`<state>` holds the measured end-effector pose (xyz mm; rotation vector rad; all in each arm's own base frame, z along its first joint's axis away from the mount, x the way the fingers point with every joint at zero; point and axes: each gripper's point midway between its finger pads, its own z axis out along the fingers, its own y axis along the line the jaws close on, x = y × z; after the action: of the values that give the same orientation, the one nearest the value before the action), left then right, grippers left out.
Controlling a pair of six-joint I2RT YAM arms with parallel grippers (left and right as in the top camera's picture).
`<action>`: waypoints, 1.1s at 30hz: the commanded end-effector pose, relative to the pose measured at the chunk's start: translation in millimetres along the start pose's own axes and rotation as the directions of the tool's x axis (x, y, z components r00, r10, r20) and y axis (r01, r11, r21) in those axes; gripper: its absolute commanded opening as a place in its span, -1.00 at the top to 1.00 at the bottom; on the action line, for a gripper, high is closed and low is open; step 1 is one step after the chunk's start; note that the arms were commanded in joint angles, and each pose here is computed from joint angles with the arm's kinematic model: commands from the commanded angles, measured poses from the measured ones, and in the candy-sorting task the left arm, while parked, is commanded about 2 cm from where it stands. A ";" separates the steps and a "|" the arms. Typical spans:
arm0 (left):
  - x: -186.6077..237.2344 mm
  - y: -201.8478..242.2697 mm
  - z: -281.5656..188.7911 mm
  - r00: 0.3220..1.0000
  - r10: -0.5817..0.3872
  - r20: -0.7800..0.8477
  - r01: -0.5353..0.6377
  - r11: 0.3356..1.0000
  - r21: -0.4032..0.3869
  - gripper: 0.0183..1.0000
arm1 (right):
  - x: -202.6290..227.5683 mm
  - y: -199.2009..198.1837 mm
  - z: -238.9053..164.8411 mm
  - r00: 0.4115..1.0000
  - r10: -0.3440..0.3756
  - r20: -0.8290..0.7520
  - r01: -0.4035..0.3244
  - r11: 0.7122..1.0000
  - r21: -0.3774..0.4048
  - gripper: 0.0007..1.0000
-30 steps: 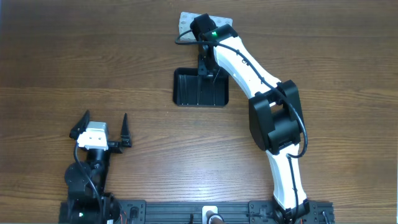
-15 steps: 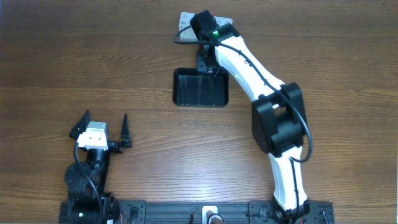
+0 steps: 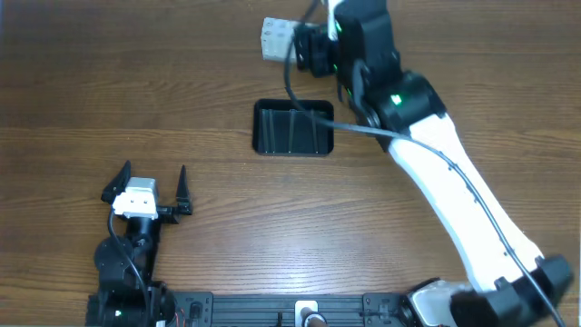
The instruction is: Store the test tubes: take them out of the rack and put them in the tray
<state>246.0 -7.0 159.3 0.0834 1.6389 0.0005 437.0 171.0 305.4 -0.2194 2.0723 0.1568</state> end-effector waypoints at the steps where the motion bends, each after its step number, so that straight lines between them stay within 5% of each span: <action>1: 1.0 -2.6 0.0 1.000 -0.011 0.002 0.011 1.000 0.013 -1.00 | 32.8 -61.7 -22.6 0.999 0.038 -0.005 -0.037 0.991 0.126 -0.98; 6: 0.9 -2.6 -0.1 1.000 -0.011 0.002 0.011 1.000 0.013 -1.00 | 57.3 -100.1 -55.1 0.994 0.072 0.082 -0.086 0.978 0.192 -0.99; 19: 1.0 -2.6 0.0 1.000 -0.011 0.002 0.011 1.000 0.013 -1.00 | 116.4 -121.8 -107.9 0.931 0.030 0.364 -0.134 0.956 0.263 -0.98; 33: 1.0 -2.6 0.0 1.000 -0.011 0.002 0.011 1.000 0.013 -1.00 | 170.0 -138.8 -111.9 0.919 0.040 0.392 -0.161 0.946 0.281 -0.98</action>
<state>246.0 -7.0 159.3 0.0831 1.6389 0.0008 294.6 -2.6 221.7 0.1187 1.6846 -0.0729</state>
